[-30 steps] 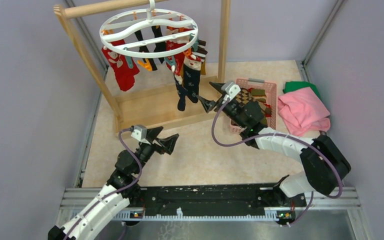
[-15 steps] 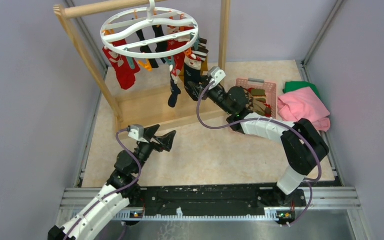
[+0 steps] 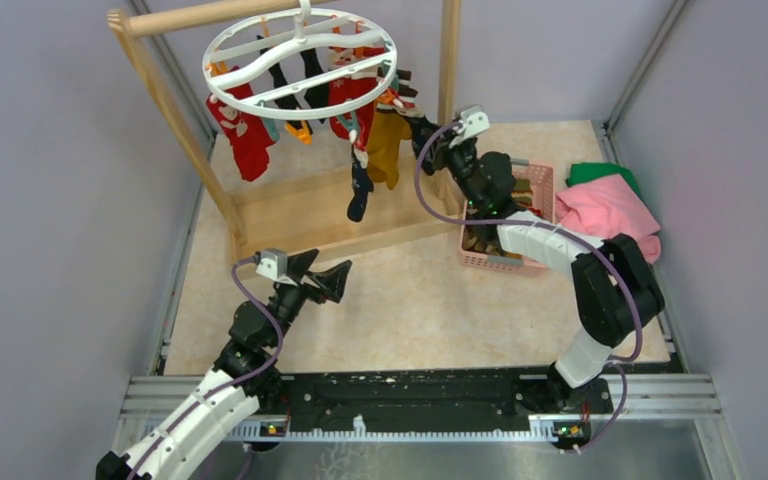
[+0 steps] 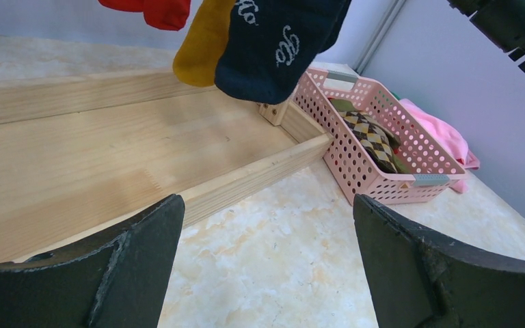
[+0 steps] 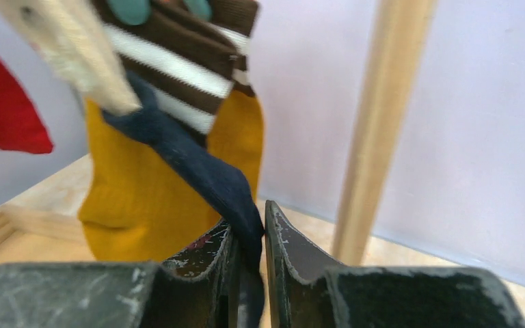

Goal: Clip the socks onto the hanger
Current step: Adjust the sock on the hanger.

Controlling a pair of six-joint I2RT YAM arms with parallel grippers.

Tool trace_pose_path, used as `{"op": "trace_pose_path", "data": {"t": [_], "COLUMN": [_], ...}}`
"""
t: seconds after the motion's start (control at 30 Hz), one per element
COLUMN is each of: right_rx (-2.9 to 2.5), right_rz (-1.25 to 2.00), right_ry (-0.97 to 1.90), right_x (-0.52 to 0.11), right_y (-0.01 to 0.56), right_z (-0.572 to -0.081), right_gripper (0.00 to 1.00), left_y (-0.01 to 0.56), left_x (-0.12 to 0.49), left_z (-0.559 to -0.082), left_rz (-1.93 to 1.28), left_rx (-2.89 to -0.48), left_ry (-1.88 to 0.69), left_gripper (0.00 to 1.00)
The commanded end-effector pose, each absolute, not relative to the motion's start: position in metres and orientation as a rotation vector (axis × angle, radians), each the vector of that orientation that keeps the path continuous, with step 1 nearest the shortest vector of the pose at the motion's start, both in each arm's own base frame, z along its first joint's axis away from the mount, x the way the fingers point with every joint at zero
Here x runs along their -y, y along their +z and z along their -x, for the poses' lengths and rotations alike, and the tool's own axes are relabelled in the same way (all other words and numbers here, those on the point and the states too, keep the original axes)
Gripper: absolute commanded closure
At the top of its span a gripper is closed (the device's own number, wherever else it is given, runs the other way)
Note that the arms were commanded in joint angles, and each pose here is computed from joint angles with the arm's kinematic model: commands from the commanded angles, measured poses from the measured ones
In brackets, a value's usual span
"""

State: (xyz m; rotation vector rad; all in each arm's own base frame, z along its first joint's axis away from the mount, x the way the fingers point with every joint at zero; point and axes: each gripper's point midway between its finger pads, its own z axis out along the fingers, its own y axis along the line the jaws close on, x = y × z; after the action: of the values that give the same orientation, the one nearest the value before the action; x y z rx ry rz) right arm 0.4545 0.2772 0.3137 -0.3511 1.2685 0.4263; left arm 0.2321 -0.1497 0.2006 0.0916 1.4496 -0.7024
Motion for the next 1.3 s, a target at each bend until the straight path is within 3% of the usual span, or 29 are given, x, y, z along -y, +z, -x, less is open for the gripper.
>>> {"op": "trace_pose_path", "data": {"t": [0.0,0.87,1.03,1.27], "right_rx": [-1.225,-1.214,-1.224,-1.280], "right_rz": [0.214,0.353,0.367,0.392], "right_ry": [0.421,0.526,0.560,0.607], "right_x": [-0.245,-0.246,-0.242,-0.233], "right_y": [0.353,0.350,0.345,0.321], "right_z": [-0.469,-0.423,-0.403,-0.371], "right_gripper": [0.82,0.72,0.65,0.41], "left_y": [0.224,0.236,0.249,0.265], "left_x": [0.147,0.156,0.159,0.181], "left_z": [-0.232,-0.223,-0.218,-0.207], "left_rz": [-0.068,-0.080,-0.095,-0.193], "left_rx": [-1.380,-1.361,-1.359,-1.389], "left_ry": [-0.719,-0.807,-0.837,-0.949], "left_gripper": [0.02,0.02,0.02,0.01]}}
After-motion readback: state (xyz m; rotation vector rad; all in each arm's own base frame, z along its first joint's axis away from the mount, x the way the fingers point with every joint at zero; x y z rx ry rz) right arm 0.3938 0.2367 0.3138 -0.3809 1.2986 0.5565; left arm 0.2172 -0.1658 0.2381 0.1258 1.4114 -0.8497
